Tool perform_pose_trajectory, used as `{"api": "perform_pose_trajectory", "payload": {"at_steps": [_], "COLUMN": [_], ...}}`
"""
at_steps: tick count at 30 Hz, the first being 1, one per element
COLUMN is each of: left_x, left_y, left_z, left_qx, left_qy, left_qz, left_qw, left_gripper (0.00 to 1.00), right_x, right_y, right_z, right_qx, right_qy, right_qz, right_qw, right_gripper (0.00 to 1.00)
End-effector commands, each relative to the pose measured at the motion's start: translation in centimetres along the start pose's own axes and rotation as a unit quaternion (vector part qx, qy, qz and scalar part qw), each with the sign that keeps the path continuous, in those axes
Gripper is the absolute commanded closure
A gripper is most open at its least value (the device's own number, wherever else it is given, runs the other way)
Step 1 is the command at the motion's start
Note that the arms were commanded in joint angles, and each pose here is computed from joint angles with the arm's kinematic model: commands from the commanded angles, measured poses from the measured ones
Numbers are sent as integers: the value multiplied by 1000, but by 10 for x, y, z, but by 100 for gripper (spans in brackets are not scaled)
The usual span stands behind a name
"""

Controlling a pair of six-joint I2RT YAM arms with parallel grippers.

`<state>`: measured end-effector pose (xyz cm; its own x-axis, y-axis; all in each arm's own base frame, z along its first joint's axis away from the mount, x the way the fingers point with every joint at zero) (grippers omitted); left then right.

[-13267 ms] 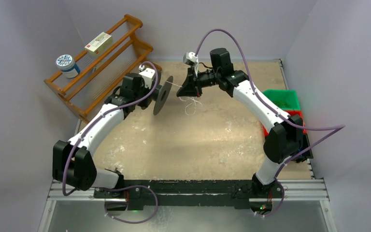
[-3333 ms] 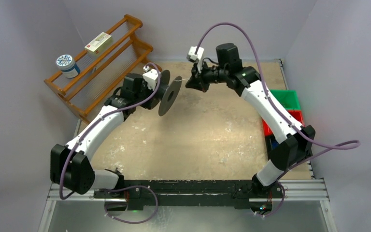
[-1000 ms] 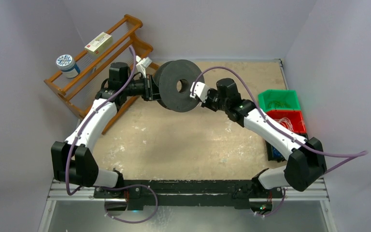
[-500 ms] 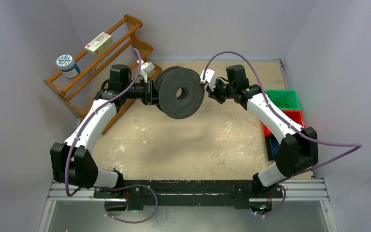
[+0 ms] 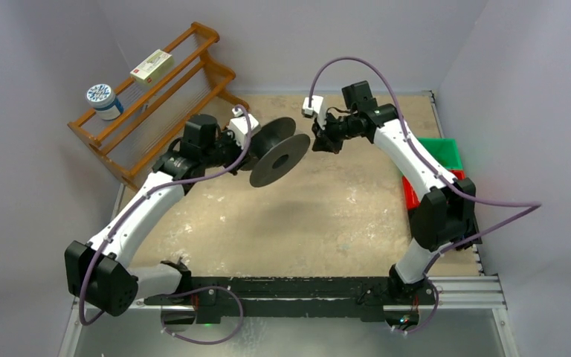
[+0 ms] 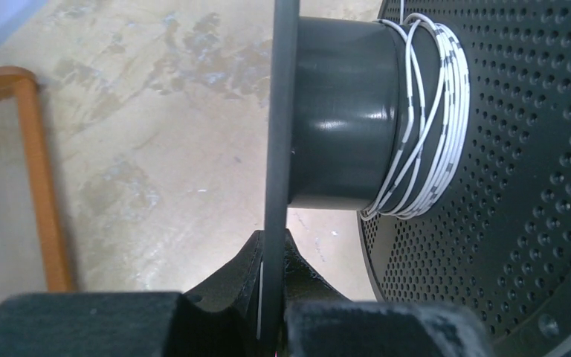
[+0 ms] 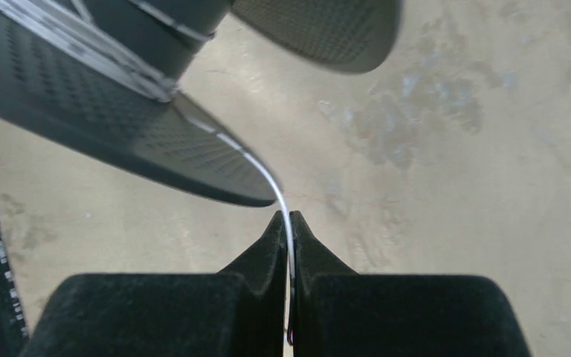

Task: Wrap the cables
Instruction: Wrap the cable around the cable reel.

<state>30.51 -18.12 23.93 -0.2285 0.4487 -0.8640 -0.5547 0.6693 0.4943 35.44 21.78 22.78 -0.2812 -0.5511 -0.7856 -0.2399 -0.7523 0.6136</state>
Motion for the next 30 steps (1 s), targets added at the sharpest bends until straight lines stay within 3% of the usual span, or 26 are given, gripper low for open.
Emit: {"api": "perform_pose_trajectory", "payload": {"at_steps": [1,12,22,30], "left_x": [-21,-8,3,8], "left_y": [4,-7,-24,-39], "left_z": [37,46,60,55], "left_qx": [-132,-234,-303,-287], "left_qy": [-67,-110,-44,-5], "left_qz": [-31,0,27,33], "left_qw": [989,966,951,957], "left_gripper": [100,100,100,100], "right_x": [3,-29,-65,-88], "right_y": [4,11,10,-8], "right_z": [22,44,62,85], "right_qx": [-61,-123,-144,-162], "right_qy": [-35,-67,-76,-68], "right_qz": [10,-33,-72,-92], "right_qw": [997,990,984,980], "right_gripper": [100,100,100,100]}}
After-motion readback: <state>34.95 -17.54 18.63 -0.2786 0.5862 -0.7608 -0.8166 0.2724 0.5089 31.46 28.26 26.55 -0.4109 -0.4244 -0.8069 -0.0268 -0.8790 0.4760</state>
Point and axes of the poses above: each gripper's point midway between its finger pads, its own y axis back along the fingers, its own z axis along the line the jaws close on, x = y × z, the point moved 2 cm from there along y, back along the fingers, and after that the axes turned 8 degrees about -y, right-handed, at the moved point
